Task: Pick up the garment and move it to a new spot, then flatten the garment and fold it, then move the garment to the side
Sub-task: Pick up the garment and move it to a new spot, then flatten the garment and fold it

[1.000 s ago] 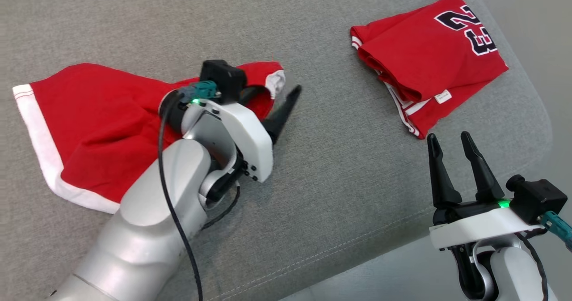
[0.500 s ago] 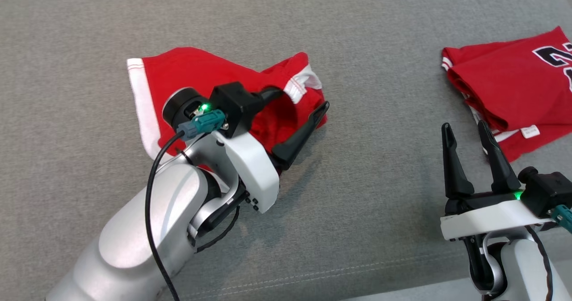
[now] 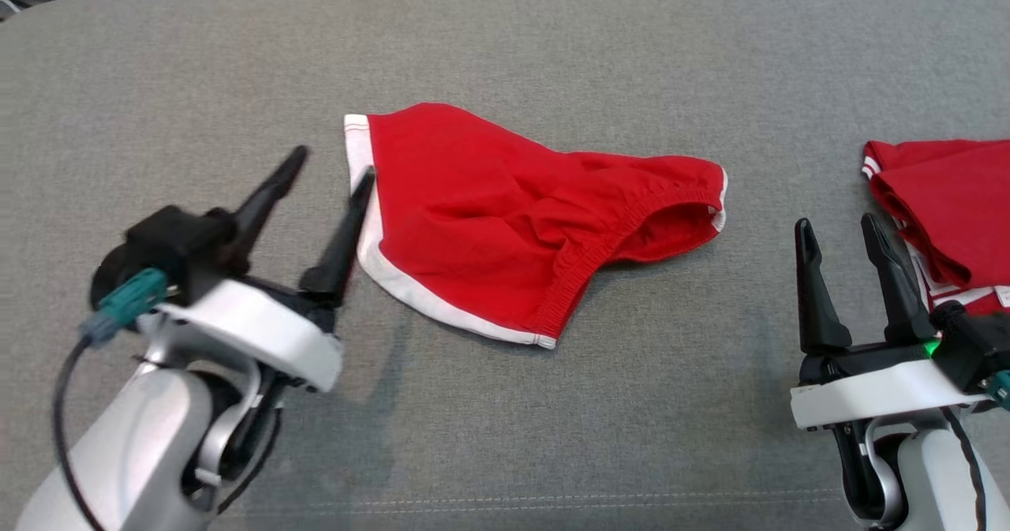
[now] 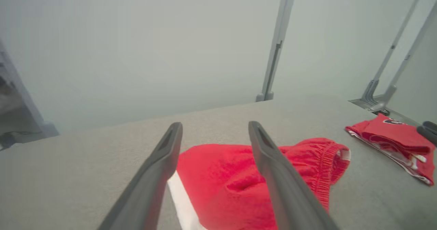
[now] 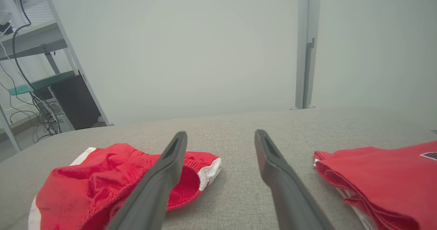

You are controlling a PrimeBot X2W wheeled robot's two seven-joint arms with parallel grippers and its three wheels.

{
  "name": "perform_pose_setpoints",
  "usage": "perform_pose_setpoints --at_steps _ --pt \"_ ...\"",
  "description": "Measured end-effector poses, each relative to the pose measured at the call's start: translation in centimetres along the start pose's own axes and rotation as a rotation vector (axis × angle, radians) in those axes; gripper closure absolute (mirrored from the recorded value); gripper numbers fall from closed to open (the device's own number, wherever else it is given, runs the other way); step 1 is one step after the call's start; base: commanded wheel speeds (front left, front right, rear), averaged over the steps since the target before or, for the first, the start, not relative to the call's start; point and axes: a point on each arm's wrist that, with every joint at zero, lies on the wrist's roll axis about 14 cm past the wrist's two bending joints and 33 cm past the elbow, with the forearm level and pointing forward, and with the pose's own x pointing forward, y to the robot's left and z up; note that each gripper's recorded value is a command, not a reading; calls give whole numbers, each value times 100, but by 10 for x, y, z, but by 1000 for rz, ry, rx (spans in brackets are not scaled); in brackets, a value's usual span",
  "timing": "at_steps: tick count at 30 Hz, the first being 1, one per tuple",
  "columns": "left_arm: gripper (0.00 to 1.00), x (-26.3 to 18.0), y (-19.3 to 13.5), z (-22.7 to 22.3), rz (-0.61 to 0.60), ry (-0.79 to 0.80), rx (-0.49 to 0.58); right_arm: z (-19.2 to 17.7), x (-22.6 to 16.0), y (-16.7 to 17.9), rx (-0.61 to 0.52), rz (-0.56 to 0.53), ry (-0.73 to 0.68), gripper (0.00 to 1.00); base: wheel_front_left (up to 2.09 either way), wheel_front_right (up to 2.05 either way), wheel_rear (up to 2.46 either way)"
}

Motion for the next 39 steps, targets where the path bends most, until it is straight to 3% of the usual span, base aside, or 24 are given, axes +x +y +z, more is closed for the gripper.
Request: perform_pose_setpoints --at_steps 6,13,20,27,39 --pt "0 -58 83 22 325 -121 7 7 4 25 -23 90 -20 0 0 0 0" --pt "0 -111 120 24 503 -200 15 10 -6 55 -39 183 -19 0 0 0 0" --pt "0 -132 117 2 513 -171 -31 3 -31 58 -42 190 17 0 0 0 0" --pt "0 -143 109 -14 476 -123 6 -6 -60 60 -28 179 54 0 0 0 0" --pt "0 -144 103 -12 461 -135 18 0 -69 67 -21 188 44 0 0 0 0"
